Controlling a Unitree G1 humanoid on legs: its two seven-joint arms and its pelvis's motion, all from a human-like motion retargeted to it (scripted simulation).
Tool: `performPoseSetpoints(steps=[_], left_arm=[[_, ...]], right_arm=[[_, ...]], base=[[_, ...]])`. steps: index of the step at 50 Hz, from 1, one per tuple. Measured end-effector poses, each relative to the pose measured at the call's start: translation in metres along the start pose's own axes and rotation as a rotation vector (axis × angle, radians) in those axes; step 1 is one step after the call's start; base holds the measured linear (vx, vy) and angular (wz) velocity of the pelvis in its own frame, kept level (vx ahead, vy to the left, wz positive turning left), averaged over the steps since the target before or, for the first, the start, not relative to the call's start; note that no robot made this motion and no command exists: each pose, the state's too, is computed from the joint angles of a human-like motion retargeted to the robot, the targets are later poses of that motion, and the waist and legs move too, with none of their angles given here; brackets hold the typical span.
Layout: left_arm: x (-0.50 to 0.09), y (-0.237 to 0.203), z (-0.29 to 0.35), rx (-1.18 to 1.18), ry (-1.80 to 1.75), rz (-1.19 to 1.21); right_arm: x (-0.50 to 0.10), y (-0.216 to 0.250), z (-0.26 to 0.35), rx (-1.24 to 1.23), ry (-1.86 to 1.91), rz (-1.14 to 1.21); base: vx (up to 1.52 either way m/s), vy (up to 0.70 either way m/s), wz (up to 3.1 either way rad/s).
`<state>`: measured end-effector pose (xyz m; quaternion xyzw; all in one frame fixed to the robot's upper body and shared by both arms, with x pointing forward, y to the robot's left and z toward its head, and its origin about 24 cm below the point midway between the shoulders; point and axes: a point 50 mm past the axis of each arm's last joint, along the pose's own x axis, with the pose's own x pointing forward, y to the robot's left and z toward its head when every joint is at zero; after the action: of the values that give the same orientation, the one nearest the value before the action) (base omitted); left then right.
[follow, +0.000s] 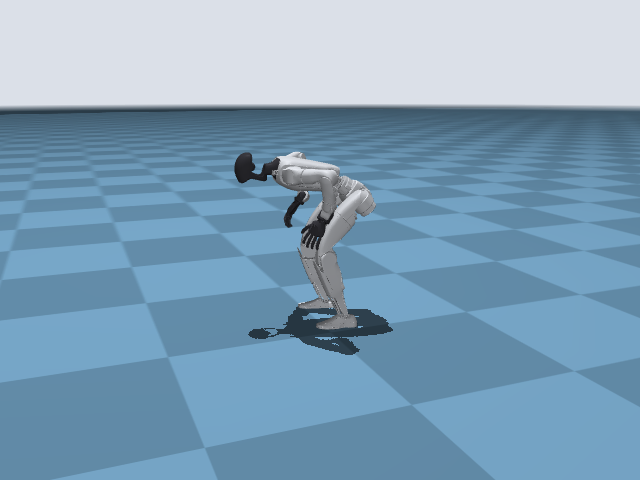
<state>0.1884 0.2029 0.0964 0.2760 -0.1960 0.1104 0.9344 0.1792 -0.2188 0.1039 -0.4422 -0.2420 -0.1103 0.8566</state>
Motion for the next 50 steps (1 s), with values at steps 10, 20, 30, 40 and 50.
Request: performPoseSetpoints(steps=[10, 20, 30, 40, 50], left_arm=[[-0.082, 0.030, 0.010, 0.028, 0.192, -0.077], [-0.143, 0.079, 0.008, 0.295, 0.497, -0.032], [-0.090, 0.053, 0.009, 0.125, 0.277, 0.052], [0.025, -0.038, -0.043, -0.133, 0.195, -0.013], [-0.071, -0.133, -0.157, 0.250, 0.954, -0.809]], right_arm=[[-0.071, -0.022, 0.027, 0.088, 0.048, 0.115], [-0.113, -0.062, 0.021, -0.155, 0.170, 0.187], [-0.058, -0.047, 0.039, 0.020, -0.066, 0.166], [0.030, 0.053, -0.011, 0.165, -0.017, 0.234], [-0.098, 0.182, -0.102, 0.219, 1.025, 1.199]], base=[[0.09, -0.05, -0.42], [-0.12, -0.03, -0.21], [0.17, 0.00, -0.01], [0.14, 0.00, 0.45], [0.35, -0.02, -0.21]])
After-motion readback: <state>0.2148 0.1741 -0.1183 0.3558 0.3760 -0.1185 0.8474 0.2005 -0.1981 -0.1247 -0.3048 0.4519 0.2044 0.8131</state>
